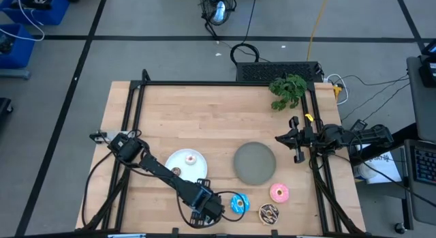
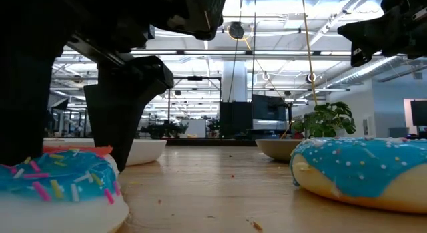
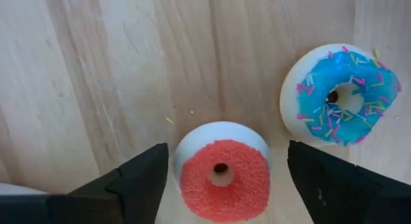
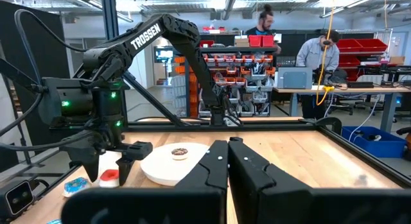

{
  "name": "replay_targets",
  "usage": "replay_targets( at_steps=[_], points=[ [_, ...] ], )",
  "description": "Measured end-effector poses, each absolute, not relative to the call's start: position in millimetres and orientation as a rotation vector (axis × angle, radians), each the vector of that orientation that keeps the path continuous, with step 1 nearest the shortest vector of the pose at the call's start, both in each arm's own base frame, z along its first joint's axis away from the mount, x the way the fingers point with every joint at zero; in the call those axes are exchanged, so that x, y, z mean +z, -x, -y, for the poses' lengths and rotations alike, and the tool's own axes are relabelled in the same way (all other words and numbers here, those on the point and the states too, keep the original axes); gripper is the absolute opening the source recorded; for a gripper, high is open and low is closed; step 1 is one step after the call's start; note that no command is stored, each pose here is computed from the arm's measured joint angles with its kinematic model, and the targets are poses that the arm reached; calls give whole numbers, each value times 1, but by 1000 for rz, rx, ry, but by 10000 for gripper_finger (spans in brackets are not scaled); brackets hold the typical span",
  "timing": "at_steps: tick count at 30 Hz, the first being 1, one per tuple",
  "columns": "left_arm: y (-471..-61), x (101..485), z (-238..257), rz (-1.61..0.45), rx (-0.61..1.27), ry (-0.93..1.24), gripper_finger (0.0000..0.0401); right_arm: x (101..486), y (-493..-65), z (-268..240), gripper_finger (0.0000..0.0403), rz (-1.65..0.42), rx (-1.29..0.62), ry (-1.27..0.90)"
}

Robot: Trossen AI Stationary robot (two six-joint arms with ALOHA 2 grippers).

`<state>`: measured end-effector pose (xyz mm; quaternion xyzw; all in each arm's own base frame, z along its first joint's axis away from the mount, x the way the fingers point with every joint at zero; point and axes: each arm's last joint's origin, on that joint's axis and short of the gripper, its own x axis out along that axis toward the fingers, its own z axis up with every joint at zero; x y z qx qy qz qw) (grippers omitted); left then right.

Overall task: Pick & Place donuts
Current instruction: Put the small orange donut on the white plate

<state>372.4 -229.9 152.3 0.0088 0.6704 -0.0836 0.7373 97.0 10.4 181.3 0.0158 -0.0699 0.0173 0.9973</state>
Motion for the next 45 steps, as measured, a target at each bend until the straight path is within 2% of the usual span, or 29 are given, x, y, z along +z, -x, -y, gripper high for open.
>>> replay_targets(
  at_steps=[19,26,31,36,45],
  points=[
    [-369,143,227,-1484,-189,-31,237,181,-97,-10,0,140,34,-31],
    [-373,152,226,-1472,-193,-22,186,181,-97,-10,0,140,34,-31],
    [-376,186,220,-1427,-191,1,161,181,-97,-10,0,140,34,-31],
    [-375,222,209,-1389,-150,-12,161,181,-97,-10,0,140,34,-31],
    [-328,298,186,-1369,32,33,176,181,-97,-10,0,139,35,-31]
  ],
)
